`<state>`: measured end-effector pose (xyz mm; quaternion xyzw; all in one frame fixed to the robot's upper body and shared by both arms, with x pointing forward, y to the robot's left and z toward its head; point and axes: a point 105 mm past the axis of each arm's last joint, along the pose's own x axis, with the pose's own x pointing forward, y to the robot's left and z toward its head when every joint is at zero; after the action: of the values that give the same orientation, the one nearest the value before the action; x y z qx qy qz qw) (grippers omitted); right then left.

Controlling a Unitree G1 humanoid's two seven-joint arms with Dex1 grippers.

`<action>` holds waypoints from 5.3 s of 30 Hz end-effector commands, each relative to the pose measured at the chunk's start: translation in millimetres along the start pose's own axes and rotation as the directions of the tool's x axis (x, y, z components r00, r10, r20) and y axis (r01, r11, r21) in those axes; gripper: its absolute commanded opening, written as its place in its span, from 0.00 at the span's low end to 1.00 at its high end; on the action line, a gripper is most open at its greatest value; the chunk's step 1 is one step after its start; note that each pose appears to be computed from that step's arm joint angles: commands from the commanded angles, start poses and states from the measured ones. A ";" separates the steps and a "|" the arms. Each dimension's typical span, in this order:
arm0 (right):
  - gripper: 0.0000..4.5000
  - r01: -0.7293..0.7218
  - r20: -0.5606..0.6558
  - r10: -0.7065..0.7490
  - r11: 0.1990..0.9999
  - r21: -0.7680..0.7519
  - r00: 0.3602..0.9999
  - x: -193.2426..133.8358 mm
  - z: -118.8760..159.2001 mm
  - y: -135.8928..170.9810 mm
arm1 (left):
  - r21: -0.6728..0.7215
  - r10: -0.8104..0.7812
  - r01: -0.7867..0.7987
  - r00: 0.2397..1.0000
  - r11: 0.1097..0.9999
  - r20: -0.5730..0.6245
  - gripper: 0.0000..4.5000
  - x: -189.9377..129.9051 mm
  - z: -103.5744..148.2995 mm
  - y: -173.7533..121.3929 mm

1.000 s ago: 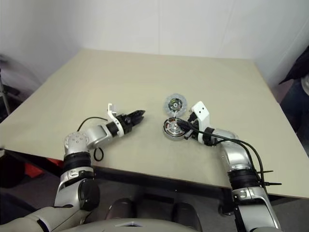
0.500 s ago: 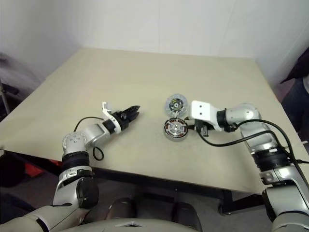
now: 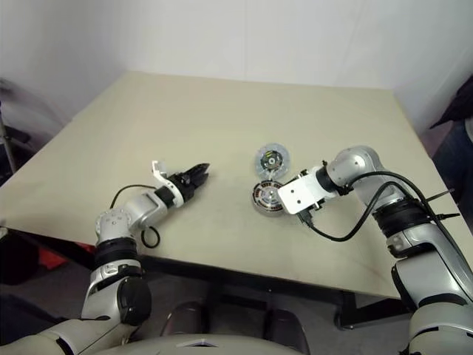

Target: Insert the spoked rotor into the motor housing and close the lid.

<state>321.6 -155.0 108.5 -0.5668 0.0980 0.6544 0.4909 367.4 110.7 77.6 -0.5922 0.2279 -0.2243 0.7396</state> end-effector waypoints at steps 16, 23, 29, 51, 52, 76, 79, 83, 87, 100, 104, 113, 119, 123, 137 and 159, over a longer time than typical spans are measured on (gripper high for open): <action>0.57 -0.045 0.053 0.047 0.998 -0.043 0.997 26.3 18.1 10.3 | 0.031 -0.047 0.046 0.998 0.998 0.040 0.46 -3.1 2.3 -14.9; 0.57 -0.018 0.066 0.023 0.996 -0.085 0.998 6.2 26.1 2.2 | 0.021 -0.038 0.037 0.998 0.999 0.044 0.46 -6.5 0.1 -11.0; 0.57 0.020 0.090 -0.013 0.996 -0.088 0.996 -0.7 33.6 -6.4 | 0.022 -0.033 0.033 0.999 0.999 0.036 0.46 -4.5 -0.9 -10.7; 0.53 -0.011 0.033 0.011 1.000 -0.011 0.999 21.8 4.5 -1.1 | 0.031 -0.020 0.018 0.998 0.999 0.060 0.46 -9.1 5.5 -8.5; 0.48 -0.011 0.035 0.012 1.000 -0.012 0.999 21.5 5.3 -1.0 | 0.032 -0.020 0.018 0.998 0.999 0.063 0.46 -9.2 6.3 -8.4; 0.00 0.056 0.021 -0.057 0.997 0.048 0.998 19.5 9.4 -15.9 | 0.052 -0.023 0.014 0.986 0.999 0.165 0.46 -18.6 41.4 -9.4; 0.00 0.052 0.041 -0.055 0.995 0.080 0.998 17.8 13.1 -18.8 | 0.049 -0.016 0.007 0.984 0.999 0.180 0.46 -22.0 42.9 -6.2; 0.00 0.044 0.167 -0.089 0.965 0.259 0.982 15.6 33.9 -28.6 | 0.044 -0.009 0.000 0.982 0.999 0.187 0.46 -23.0 40.9 -3.3; 0.00 -0.079 0.334 -0.281 0.647 0.758 0.900 6.7 71.9 -78.6 | 0.037 -0.001 -0.006 0.979 0.999 0.202 0.46 -26.7 40.5 -0.1; 0.00 -0.020 0.003 -0.335 -0.048 0.999 0.942 30.9 58.1 -116.0 | 0.039 0.025 -0.036 0.968 0.999 0.248 0.46 -43.7 43.3 4.8; 0.00 0.032 -0.072 -0.314 -0.132 0.991 0.947 36.0 55.5 -114.6 | 0.041 0.030 -0.042 0.966 0.998 0.255 0.46 -47.0 43.7 4.5; 0.00 0.051 -0.155 -0.343 -0.294 0.954 0.926 35.5 69.5 -127.2 | 0.039 0.045 -0.057 0.966 0.998 0.253 0.46 -49.5 38.8 6.7; 0.00 0.041 -0.200 -0.389 -0.379 0.925 0.899 32.9 81.6 -141.1 | 0.032 0.052 -0.062 0.967 0.998 0.250 0.46 -50.1 34.2 8.7; 0.00 0.025 -0.216 -0.401 -0.431 0.902 0.890 31.6 86.6 -147.3 | 0.024 0.058 -0.066 0.966 0.998 0.250 0.46 -50.6 31.1 10.5; 0.00 0.004 -0.173 -0.349 -0.434 0.901 0.921 56.6 112.5 -143.7 | 0.018 0.074 -0.082 0.957 0.996 0.280 0.46 -58.4 33.1 14.0; 0.43 0.020 -0.150 -0.280 -0.420 0.907 0.948 81.2 122.3 -128.2 | 0.024 0.084 -0.096 0.945 0.995 0.317 0.46 -66.0 44.8 14.6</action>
<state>382.1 -34.7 146.2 0.1428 0.4558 0.1516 0.8654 340.9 182.6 64.4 -0.5949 0.1519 -0.0906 0.7841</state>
